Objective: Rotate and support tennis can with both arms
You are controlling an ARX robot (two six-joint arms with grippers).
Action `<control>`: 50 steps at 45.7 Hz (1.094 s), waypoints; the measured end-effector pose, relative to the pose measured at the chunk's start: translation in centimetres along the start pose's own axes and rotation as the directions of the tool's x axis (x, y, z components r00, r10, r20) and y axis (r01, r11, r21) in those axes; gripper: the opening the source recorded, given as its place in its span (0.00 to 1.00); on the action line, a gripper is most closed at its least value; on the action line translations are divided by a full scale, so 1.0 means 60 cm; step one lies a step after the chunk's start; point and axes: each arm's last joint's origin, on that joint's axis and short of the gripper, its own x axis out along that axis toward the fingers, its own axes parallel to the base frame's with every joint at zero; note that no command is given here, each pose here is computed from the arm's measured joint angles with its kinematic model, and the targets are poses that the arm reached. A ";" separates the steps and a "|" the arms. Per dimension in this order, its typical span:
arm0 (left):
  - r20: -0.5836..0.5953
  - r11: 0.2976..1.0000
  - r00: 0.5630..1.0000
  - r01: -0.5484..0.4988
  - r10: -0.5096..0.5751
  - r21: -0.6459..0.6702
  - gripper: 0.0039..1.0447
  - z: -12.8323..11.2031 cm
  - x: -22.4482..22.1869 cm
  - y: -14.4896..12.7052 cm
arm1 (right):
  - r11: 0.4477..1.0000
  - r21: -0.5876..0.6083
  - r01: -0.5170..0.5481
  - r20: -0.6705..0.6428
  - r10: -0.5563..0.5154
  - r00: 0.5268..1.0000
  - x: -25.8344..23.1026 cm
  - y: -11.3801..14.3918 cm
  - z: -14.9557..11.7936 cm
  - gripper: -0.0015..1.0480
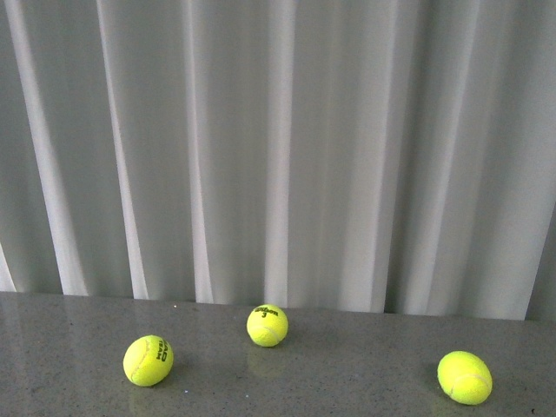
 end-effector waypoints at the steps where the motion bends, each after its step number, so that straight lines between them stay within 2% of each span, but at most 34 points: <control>1: 0.000 1.000 1.000 0.000 0.000 0.000 0.94 0.000 0.000 0.000 | 1.000 0.000 0.000 0.000 0.000 1.000 0.000 0.000 0.000 0.93; 9: 0.000 1.000 1.000 0.000 0.000 0.000 0.94 0.000 0.000 0.000 | 1.000 0.000 0.000 0.000 0.000 1.000 0.000 0.000 0.000 0.93; 11: -0.082 0.998 0.996 0.028 -0.032 -0.051 0.94 -0.003 0.001 0.000 | 1.000 0.000 0.000 0.000 0.000 1.000 0.000 0.000 0.000 0.93; 13: -0.247 0.985 0.964 0.055 -0.096 -0.166 0.94 -0.004 0.004 -0.002 | 1.000 0.000 0.000 0.000 0.000 1.000 0.000 0.000 0.000 0.93; 14: -0.356 0.961 0.924 0.040 -0.140 -0.274 0.94 -0.005 0.009 -0.003 | 1.000 0.000 -0.001 0.000 0.001 1.000 0.000 0.000 0.000 0.93; 17: -0.457 0.904 0.864 -0.003 -0.213 -0.427 0.94 -0.008 0.037 -0.002 | 1.000 0.000 0.000 0.000 0.000 1.000 0.000 0.000 0.000 0.93; 20: -0.460 0.865 0.842 0.016 -0.282 -0.501 0.94 -0.003 0.064 -0.001 | 1.000 0.000 0.001 0.000 -0.001 1.000 0.000 0.000 0.000 0.93; 24: -0.425 0.808 0.794 0.135 -0.434 -0.573 0.94 0.016 0.137 0.002 | 1.000 0.000 0.001 0.000 -0.001 1.000 0.000 0.000 0.000 0.93; 29: -0.449 0.747 0.684 0.215 -0.575 -0.629 0.94 -0.010 0.212 -0.001 | 1.000 0.000 0.001 0.000 -0.001 1.000 0.000 0.000 0.000 0.93; 35: -0.506 0.716 0.582 0.202 -0.636 -0.668 0.94 -0.073 0.268 -0.012 | 1.000 0.000 0.001 0.000 -0.001 1.000 0.000 0.000 0.000 0.93; 50: -0.571 0.712 0.484 0.172 -0.663 -0.681 0.94 -0.147 0.331 -0.033 | 1.000 0.000 0.001 0.000 -0.001 1.000 0.000 0.000 0.000 0.93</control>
